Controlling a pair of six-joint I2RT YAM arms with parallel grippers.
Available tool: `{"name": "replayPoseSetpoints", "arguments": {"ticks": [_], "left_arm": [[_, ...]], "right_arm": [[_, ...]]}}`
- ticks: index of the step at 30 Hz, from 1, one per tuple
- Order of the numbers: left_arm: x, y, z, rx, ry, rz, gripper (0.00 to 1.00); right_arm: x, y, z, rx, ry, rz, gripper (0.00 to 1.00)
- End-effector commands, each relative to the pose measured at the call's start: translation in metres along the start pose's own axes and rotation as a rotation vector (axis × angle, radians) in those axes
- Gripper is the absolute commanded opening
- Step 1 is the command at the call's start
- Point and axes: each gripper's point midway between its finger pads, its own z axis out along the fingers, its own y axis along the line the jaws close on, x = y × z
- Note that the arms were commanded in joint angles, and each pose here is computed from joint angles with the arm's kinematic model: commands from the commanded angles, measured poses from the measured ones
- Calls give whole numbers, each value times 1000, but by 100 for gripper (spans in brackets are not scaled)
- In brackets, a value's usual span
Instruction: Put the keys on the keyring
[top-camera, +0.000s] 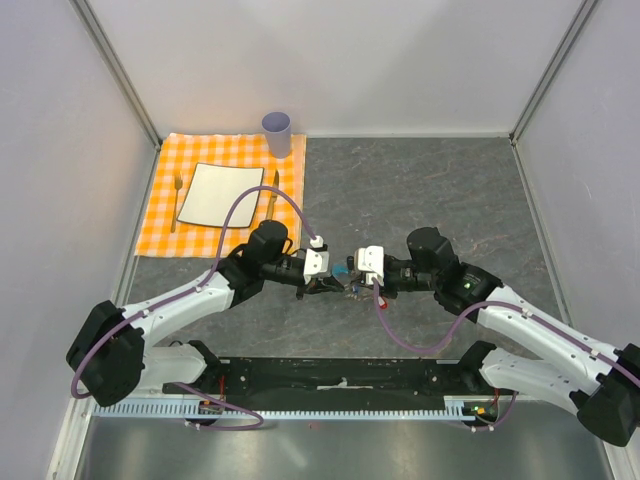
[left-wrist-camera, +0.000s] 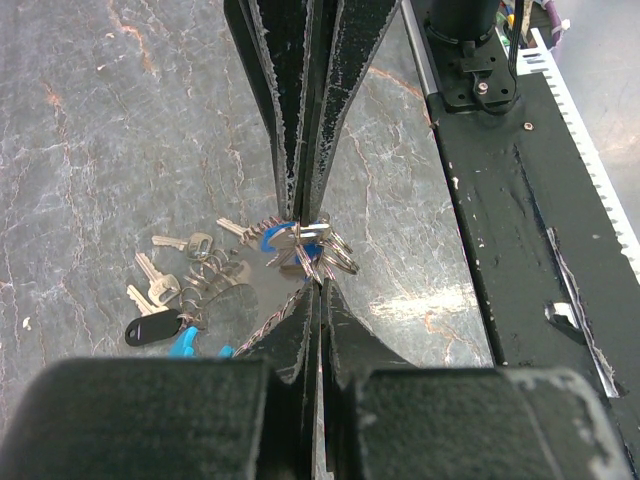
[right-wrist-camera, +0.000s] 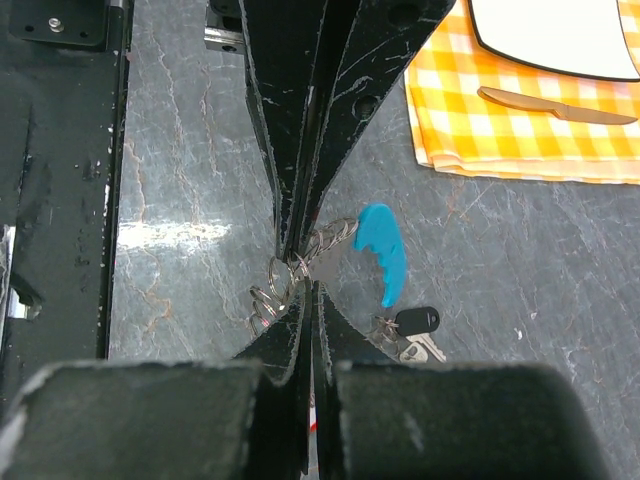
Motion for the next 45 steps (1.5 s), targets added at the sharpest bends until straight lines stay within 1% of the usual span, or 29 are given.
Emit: {"name": "replayPoseSetpoints", "arguments": {"ticks": [1, 14, 23, 35, 45], "left_arm": [[-29, 5, 1, 22, -67, 106, 2], [-29, 2, 1, 37, -67, 110, 2], [-31, 0, -1, 52, -57, 127, 2], [-37, -5, -6, 59, -67, 153, 2], [-40, -10, -8, 73, -75, 166, 2]], "right_arm": [[-27, -3, -1, -21, -72, -47, 0], [-26, 1, 2, -48, -76, -44, 0], [-28, 13, 4, -125, -83, -28, 0], [-24, 12, 4, -116, -59, -28, 0], [-23, 19, 6, -151, -52, -22, 0]]}}
